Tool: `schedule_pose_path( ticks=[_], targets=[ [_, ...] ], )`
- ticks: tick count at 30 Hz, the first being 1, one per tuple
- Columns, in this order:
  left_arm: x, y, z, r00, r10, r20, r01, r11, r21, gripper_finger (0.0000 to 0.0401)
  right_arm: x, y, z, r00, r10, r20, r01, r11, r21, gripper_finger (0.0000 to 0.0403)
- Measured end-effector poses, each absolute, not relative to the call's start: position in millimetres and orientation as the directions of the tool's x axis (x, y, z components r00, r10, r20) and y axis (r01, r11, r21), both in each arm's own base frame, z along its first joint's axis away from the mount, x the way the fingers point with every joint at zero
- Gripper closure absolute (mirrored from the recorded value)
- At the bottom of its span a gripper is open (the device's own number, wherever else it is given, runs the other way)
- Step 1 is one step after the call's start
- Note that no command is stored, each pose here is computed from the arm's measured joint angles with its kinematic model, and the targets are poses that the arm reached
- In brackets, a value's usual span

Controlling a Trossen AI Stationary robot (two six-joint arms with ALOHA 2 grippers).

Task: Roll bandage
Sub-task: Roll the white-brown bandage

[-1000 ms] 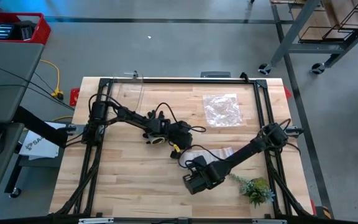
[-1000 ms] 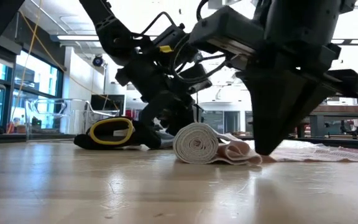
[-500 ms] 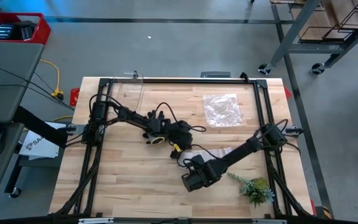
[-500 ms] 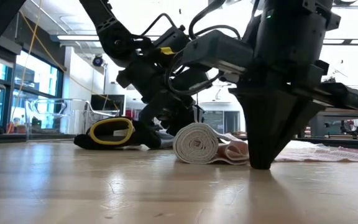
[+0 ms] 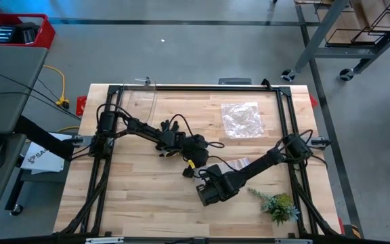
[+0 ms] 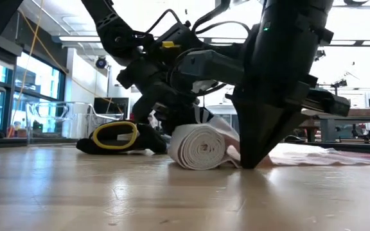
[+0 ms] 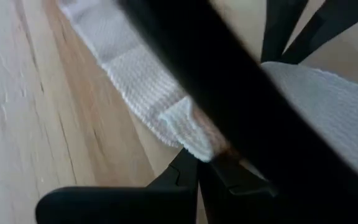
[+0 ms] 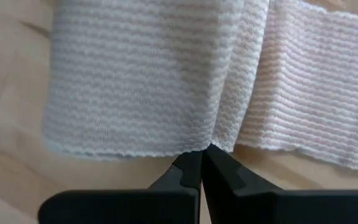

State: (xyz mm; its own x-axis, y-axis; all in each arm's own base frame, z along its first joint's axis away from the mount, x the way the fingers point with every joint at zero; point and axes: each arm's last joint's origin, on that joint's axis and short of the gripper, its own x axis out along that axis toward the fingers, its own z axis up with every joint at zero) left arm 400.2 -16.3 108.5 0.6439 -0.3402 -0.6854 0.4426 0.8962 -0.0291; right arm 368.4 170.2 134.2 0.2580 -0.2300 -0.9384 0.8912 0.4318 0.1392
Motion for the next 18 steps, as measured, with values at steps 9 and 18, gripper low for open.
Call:
schedule_pose_path(
  ticks=[9,18],
  targets=[
    [397.8,-13.6,109.3,0.637,-0.264,-0.724,0.409,0.912,0.027,0.0401,365.9,179.9,142.3,0.295,-0.183,-0.938,0.872,0.453,0.186,0.0403],
    [393.6,5.5,127.3,0.663,-0.133,-0.737,0.333,0.934,0.132,0.0401,345.2,192.8,169.5,0.273,-0.138,-0.952,0.858,0.483,0.176,0.0403]
  ],
)
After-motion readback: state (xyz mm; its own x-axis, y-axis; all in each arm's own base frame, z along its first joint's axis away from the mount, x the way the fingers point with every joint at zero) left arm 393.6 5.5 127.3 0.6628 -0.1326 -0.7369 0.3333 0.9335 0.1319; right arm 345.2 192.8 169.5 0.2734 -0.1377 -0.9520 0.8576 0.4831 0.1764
